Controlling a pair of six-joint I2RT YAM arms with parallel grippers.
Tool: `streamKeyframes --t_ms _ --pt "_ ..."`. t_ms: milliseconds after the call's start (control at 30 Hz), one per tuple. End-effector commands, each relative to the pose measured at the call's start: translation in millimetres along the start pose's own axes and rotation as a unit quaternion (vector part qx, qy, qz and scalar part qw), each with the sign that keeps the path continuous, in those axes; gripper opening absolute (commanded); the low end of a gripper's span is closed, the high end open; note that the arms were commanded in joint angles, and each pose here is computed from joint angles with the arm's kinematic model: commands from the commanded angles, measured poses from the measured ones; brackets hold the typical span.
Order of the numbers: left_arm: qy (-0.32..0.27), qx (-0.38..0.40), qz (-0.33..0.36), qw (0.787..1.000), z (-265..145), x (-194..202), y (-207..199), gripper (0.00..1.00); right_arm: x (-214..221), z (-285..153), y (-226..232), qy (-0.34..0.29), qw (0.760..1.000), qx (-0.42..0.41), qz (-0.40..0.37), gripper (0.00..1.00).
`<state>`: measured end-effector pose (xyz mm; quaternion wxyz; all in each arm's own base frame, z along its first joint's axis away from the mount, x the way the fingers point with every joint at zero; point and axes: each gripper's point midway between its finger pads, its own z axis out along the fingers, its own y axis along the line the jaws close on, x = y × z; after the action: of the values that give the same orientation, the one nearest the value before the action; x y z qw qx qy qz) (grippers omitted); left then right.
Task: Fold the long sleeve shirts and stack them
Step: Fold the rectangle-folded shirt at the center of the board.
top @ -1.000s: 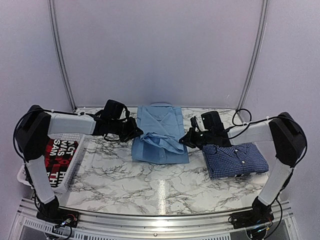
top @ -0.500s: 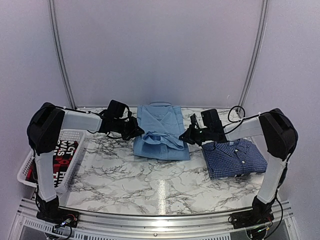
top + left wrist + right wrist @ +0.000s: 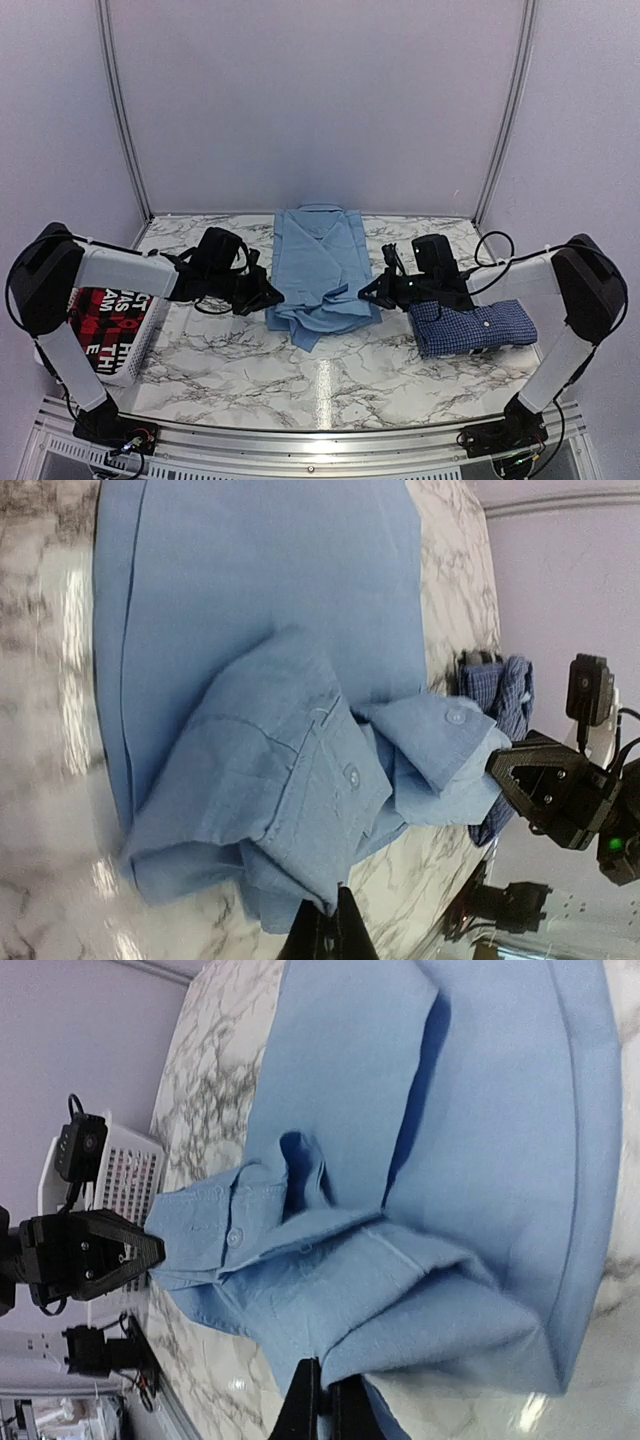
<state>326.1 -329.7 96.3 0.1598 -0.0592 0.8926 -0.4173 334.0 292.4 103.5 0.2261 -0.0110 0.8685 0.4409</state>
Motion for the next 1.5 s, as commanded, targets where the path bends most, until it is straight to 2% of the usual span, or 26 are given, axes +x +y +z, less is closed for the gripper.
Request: streamKeyframes --t_ms 0,167,267,533,667,833,1033,1267,1467 --pt "0.014 -0.004 0.002 1.000 -17.2 53.5 2.0 0.00 51.7 -10.4 6.9 0.029 1.000 -0.010 0.002 0.00" --pt "0.030 -0.032 -0.035 0.998 -29.7 107.2 21.6 0.00 106.8 -26.4 4.0 0.062 0.998 -0.002 0.022 0.00" --pt "0.045 -0.031 -0.046 0.997 -33.4 128.4 20.1 0.00 123.5 -35.1 8.6 0.065 0.997 0.001 0.029 0.00" --pt "0.047 -0.010 -0.076 0.996 -57.7 151.6 8.6 0.00 122.9 -63.2 26.0 0.040 0.999 0.000 0.022 0.00" --pt "0.055 -0.013 -0.084 0.995 -61.0 163.8 11.6 0.00 128.8 -66.2 29.4 0.049 0.998 -0.008 0.023 0.00" --pt "0.063 0.003 -0.078 0.995 -61.0 164.9 -9.6 0.00 128.7 -65.8 40.8 0.052 0.999 -0.015 0.009 0.00" --pt "0.039 0.011 -0.053 0.998 -54.5 123.7 -32.4 0.00 90.7 -62.3 44.9 0.017 1.000 -0.006 -0.008 0.00" --pt "0.003 0.023 -0.015 1.000 -31.9 30.6 -57.5 0.00 16.3 -40.0 44.2 -0.024 0.999 -0.003 -0.028 0.00" --pt "-0.015 0.012 -0.015 1.000 2.6 -35.8 -43.7 0.00 -36.5 -0.1 22.0 -0.031 0.999 0.009 -0.022 0.00"
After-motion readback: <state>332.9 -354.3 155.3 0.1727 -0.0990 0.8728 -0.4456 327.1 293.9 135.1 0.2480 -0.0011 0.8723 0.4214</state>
